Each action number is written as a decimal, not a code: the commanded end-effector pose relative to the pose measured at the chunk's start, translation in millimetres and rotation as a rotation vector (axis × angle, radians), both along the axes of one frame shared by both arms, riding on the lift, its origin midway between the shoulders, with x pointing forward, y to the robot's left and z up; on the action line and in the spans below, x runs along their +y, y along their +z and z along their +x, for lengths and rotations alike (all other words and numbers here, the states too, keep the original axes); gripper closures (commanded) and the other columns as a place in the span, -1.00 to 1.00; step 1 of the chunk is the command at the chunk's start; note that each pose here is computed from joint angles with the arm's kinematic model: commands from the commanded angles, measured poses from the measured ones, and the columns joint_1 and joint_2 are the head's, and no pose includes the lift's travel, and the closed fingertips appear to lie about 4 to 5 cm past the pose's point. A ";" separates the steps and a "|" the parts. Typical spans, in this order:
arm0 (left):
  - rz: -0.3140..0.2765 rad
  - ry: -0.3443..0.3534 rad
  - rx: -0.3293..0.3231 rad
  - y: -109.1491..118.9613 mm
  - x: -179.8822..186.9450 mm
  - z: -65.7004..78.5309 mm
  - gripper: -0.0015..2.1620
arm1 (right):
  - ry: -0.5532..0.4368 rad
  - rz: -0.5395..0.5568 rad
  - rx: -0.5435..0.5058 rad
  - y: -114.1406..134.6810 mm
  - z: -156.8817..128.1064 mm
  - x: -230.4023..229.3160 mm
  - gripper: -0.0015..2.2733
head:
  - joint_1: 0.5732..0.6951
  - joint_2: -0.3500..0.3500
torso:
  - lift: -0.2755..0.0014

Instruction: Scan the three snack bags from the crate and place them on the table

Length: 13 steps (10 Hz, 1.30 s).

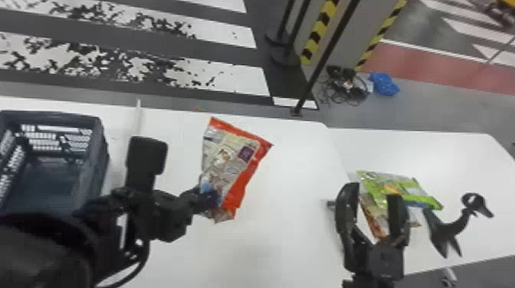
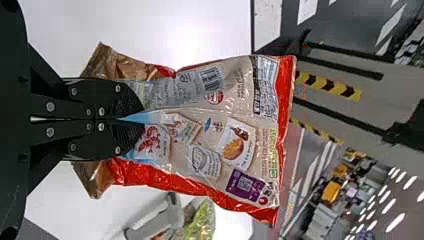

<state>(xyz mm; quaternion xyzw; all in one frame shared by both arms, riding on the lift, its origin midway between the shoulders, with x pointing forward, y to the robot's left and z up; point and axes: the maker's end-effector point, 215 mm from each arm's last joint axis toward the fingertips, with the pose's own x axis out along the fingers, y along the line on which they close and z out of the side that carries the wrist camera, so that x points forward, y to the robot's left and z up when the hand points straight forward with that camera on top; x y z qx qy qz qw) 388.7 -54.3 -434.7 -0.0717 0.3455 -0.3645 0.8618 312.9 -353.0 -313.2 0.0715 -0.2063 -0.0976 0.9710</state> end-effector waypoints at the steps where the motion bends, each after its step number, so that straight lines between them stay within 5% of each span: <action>1: 0.068 -0.089 -0.001 -35.2 -43.9 -6.0 0.98 | -0.022 0.004 -0.015 8.2 -3.1 -9.0 -0.92 | 1.00 -1.00 | 0.72; 6: 0.104 -0.304 0.004 -122.4 -123.7 -57.3 0.98 | -0.059 0.020 -0.044 22.4 -8.3 -26.4 -0.92 | 1.00 -1.00 | 0.72; 8: 0.126 -0.312 -0.047 -142.2 -121.6 -57.1 0.82 | -0.060 0.021 -0.043 21.7 -8.4 -27.4 -0.92 | 1.00 -1.00 | 0.72; 9: 0.111 -0.320 -0.055 -136.7 -125.6 -57.1 -0.41 | -0.063 0.025 -0.043 21.4 -8.6 -28.5 -0.92 | 1.00 -1.00 | 0.72; 10: 0.120 -0.316 -0.067 -134.3 -125.9 -54.6 -1.00 | -0.067 0.030 -0.045 21.7 -9.7 -31.3 -0.92 | 1.00 -1.00 | 0.72; 13: 0.117 -0.220 -0.164 -96.6 -113.4 -14.0 -0.94 | -0.075 0.021 -0.052 24.4 -19.2 -34.9 -0.92 | 1.00 -1.00 | 0.72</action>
